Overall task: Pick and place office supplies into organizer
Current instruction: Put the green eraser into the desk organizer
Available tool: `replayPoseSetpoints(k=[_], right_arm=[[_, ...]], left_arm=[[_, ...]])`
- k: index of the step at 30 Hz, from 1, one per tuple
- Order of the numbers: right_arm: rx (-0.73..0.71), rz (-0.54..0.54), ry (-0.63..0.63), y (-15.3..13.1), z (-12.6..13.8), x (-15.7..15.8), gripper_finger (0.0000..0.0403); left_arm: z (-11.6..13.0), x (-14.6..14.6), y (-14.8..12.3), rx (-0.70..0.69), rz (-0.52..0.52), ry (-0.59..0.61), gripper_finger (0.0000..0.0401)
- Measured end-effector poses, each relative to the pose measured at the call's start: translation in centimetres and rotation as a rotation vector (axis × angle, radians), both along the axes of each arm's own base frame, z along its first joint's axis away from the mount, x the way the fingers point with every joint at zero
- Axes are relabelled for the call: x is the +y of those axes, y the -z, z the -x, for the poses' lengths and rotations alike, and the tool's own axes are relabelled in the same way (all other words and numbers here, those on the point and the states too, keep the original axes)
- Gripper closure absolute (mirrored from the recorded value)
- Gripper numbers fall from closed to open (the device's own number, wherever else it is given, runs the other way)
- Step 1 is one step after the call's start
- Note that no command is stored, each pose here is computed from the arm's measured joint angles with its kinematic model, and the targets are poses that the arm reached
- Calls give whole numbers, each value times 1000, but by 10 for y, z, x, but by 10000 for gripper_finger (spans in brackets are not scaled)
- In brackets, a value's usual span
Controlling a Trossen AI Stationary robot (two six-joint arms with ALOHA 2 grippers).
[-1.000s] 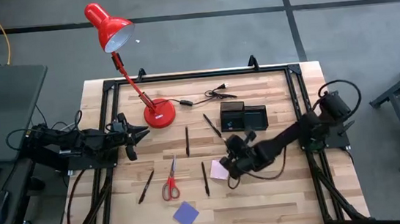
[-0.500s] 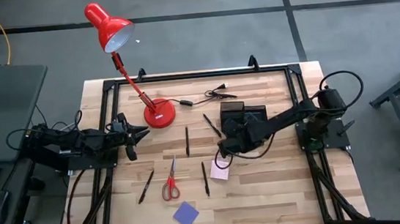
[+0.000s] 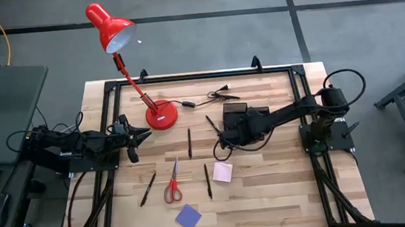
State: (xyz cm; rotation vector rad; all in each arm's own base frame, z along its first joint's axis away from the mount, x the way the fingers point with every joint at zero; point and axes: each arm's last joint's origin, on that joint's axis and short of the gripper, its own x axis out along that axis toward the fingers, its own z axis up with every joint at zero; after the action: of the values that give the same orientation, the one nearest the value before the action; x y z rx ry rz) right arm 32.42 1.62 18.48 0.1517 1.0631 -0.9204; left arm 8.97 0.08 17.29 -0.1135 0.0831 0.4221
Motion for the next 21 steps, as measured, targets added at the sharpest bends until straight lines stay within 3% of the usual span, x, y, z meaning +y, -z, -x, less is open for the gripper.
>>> replayPoseSetpoints(k=[21], right_arm=[[-7,21,15,0,-1,-5,348]], left_arm=[[0,0,0,0,0,0,339]])
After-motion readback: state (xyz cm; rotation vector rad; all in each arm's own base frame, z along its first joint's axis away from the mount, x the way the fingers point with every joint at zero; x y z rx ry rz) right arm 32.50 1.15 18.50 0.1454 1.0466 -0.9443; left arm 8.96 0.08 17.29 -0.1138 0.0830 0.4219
